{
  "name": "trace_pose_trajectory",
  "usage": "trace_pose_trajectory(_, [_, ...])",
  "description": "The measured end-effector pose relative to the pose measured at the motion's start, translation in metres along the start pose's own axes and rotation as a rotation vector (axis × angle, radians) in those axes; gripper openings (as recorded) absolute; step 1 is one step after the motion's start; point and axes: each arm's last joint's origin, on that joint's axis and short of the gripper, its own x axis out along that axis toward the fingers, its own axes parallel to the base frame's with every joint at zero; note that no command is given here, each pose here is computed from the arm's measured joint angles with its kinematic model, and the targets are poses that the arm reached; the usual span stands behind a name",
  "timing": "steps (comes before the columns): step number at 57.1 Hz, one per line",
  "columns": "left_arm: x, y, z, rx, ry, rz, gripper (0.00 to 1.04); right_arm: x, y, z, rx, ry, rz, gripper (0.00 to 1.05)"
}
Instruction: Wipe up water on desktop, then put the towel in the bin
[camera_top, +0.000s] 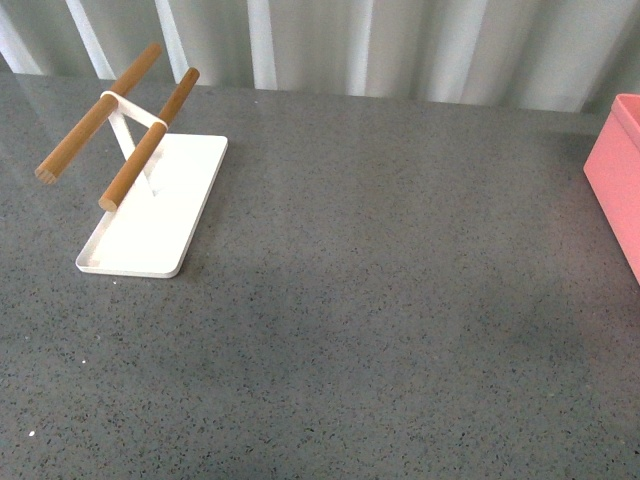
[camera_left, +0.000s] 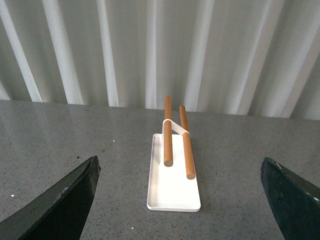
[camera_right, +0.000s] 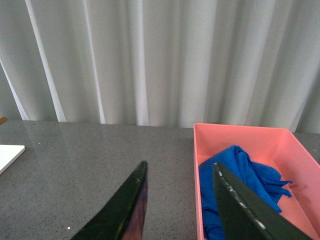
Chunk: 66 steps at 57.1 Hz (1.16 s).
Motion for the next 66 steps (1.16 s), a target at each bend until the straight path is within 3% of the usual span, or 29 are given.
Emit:
trace_pose_trajectory(19, [0.0,0.0,0.0,0.0,0.0,0.0,0.98,0.0,0.0,0.0,0.001,0.0,0.0,0.99])
trace_pose_trajectory(66, [0.0,0.0,0.0,0.0,0.0,0.0,0.98,0.0,0.0,0.0,0.004,0.0,0.0,0.98])
